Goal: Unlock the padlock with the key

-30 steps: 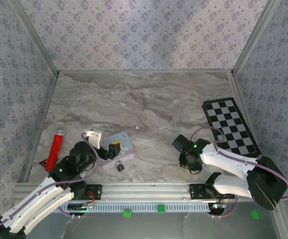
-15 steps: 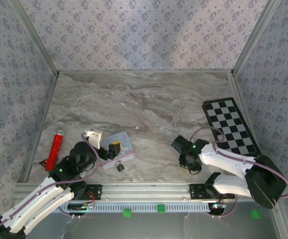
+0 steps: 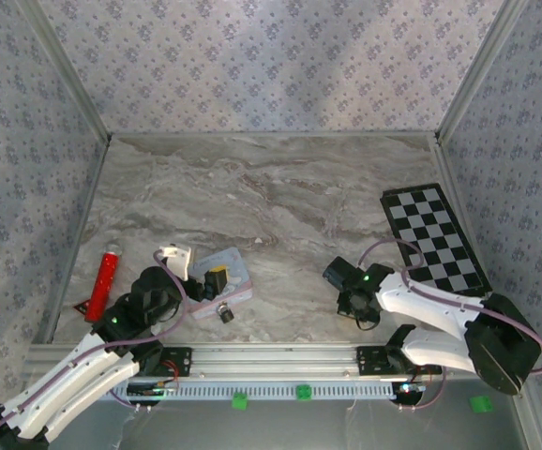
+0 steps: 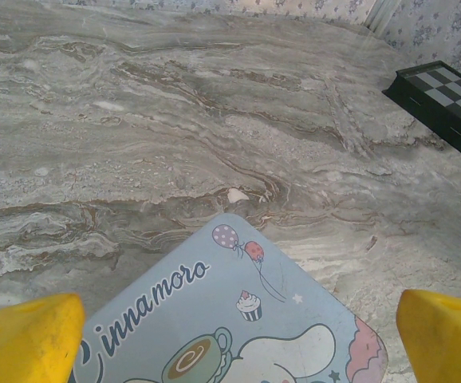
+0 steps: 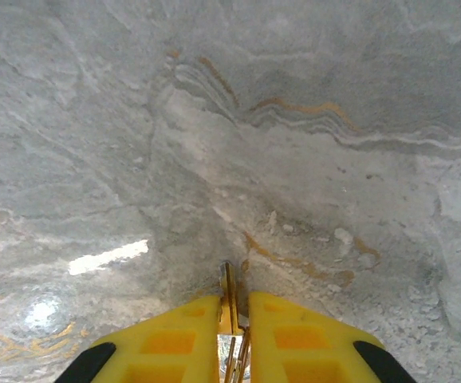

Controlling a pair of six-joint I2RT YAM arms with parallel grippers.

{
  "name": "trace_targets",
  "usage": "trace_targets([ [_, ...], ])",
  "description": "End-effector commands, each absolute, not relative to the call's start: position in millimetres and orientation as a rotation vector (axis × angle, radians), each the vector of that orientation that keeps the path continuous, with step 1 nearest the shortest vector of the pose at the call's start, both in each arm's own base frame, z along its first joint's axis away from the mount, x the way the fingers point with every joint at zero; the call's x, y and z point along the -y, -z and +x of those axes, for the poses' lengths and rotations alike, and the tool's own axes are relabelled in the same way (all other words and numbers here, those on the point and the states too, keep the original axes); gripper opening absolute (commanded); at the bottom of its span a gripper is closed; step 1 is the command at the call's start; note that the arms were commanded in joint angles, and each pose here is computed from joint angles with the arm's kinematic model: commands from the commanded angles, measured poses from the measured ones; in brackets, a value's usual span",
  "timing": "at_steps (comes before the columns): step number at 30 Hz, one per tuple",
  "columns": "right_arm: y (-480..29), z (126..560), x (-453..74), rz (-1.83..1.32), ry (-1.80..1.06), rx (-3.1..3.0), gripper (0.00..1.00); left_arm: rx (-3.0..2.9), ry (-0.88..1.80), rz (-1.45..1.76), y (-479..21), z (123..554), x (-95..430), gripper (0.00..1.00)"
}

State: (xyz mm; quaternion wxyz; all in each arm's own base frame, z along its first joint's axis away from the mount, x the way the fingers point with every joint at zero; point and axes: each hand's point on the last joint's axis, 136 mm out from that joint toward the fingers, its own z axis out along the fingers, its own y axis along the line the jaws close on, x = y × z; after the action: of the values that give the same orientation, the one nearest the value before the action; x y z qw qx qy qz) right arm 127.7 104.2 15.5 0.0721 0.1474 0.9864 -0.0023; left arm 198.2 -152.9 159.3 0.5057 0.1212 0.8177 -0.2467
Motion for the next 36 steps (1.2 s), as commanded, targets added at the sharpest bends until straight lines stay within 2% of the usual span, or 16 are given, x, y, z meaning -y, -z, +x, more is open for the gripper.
trace_targets([
  [1, -16, 129, -102, 0.463, 0.010, -2.937, 0.12, -1.935, 0.613, 0.287, -169, 199, 155, 1.00],
  [7, -22, 136, -109, 0.427, -0.040, -2.911, 0.05, -1.935, 0.609, 0.286, -169, 200, 155, 1.00],
  [14, -37, 147, -121, 0.348, -0.139, -2.853, 0.02, -1.945, 0.605, 0.287, -166, 201, 156, 1.00],
  [21, -99, 185, -164, 0.117, -0.458, -2.606, 0.00, -1.957, 0.642, 0.307, -166, 202, 166, 1.00],
  [28, -165, 213, -216, -0.059, -0.779, -2.282, 0.00, -1.943, 0.907, 0.232, -194, 207, 202, 0.98],
  [32, -198, 220, -242, -0.147, -0.927, -2.086, 0.00, -1.906, 1.093, 0.206, -221, 208, 227, 0.91],
  [36, -221, 219, -261, -0.222, -1.024, -1.938, 0.00, -1.899, 1.220, 0.234, -243, 207, 248, 0.89],
])
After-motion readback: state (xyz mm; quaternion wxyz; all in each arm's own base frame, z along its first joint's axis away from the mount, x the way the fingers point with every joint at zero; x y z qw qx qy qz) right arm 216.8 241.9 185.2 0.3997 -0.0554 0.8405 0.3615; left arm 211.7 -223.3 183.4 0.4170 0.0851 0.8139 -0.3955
